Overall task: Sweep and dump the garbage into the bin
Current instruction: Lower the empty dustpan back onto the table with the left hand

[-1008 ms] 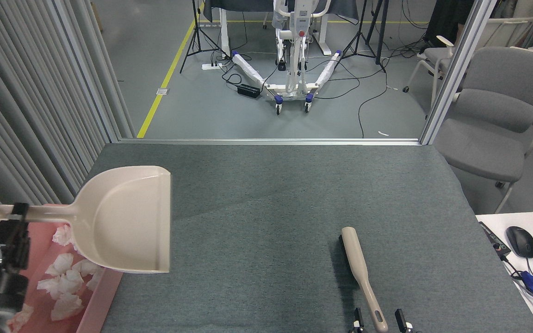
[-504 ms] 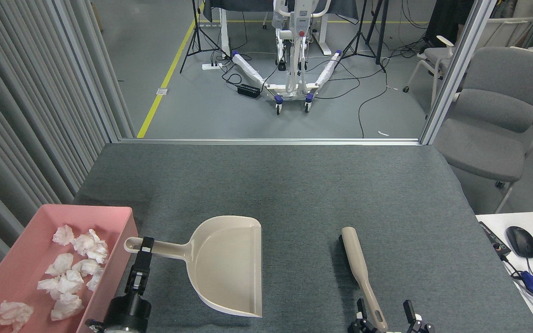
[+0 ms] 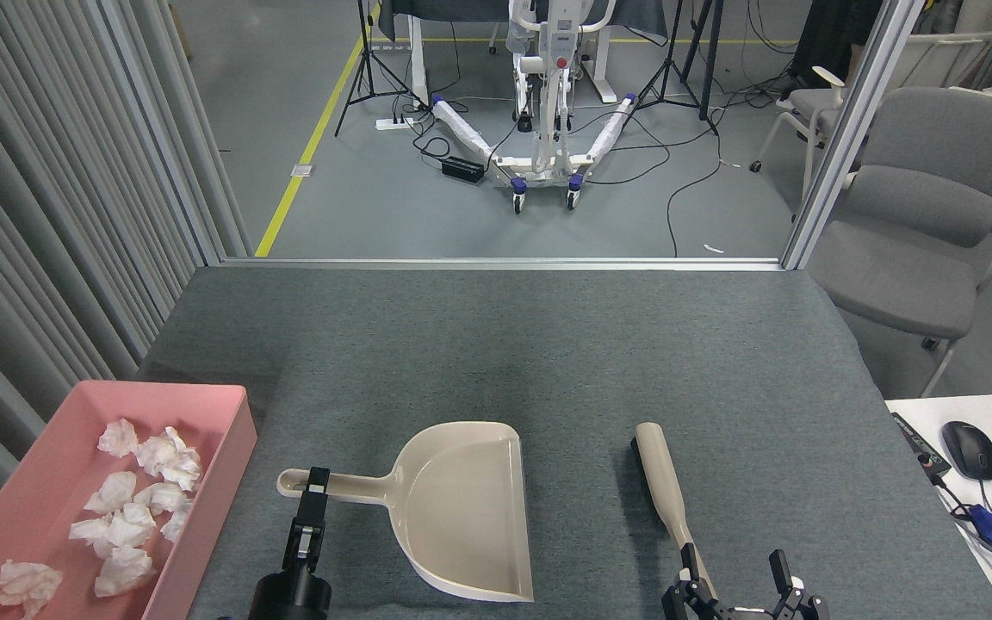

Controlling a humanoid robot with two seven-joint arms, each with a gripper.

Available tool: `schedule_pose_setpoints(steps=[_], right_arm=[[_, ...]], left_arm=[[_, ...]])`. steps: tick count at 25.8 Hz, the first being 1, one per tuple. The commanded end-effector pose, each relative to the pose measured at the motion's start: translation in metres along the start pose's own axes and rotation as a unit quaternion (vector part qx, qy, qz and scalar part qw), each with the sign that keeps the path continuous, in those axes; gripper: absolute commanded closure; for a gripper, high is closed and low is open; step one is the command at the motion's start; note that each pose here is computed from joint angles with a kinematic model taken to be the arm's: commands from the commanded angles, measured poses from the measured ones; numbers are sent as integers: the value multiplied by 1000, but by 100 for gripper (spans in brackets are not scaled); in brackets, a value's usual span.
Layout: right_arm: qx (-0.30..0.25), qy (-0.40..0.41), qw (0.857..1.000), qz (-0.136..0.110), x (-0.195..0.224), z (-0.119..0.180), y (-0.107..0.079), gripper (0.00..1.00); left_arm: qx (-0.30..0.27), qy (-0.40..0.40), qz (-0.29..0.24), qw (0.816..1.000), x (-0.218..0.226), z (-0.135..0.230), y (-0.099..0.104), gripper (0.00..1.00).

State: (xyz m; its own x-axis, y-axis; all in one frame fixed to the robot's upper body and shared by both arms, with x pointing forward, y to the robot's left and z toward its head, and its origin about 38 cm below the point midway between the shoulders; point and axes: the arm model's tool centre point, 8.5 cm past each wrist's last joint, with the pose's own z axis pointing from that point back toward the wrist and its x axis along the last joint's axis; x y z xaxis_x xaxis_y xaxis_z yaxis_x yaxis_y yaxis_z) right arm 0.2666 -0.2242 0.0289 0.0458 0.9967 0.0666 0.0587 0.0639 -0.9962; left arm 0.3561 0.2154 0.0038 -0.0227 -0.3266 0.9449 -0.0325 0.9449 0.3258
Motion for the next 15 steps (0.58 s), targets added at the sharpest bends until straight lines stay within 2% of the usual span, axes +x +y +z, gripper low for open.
schedule_pose_setpoints(steps=[1, 3, 8, 9, 10, 11, 15], right_arm=[[10, 1, 1000, 0, 0, -1, 0, 2], [26, 1, 1000, 0, 0, -1, 2, 2], [24, 2, 1000, 1, -1, -1, 0, 2], [22, 4, 1000, 2, -3, -2, -1, 2], [21, 5, 1000, 2, -4, -2, -2, 2], [21, 6, 1000, 2, -4, -2, -2, 2], [20, 5, 1000, 2, -4, -2, -3, 2]], left_arm=[[-2, 8, 8, 1000, -7, 2, -10, 100], [-3, 12, 6, 1000, -11, 1, -10, 100], [-4, 10, 4, 1000, -20, -7, -11, 100], [-7, 8, 3, 1000, -20, -9, -10, 82], [-5, 10, 1, 1000, -18, -13, -9, 14], [-3, 14, 1, 1000, -19, -17, -5, 2], [-8, 20, -8, 1000, -29, -11, -1, 0]])
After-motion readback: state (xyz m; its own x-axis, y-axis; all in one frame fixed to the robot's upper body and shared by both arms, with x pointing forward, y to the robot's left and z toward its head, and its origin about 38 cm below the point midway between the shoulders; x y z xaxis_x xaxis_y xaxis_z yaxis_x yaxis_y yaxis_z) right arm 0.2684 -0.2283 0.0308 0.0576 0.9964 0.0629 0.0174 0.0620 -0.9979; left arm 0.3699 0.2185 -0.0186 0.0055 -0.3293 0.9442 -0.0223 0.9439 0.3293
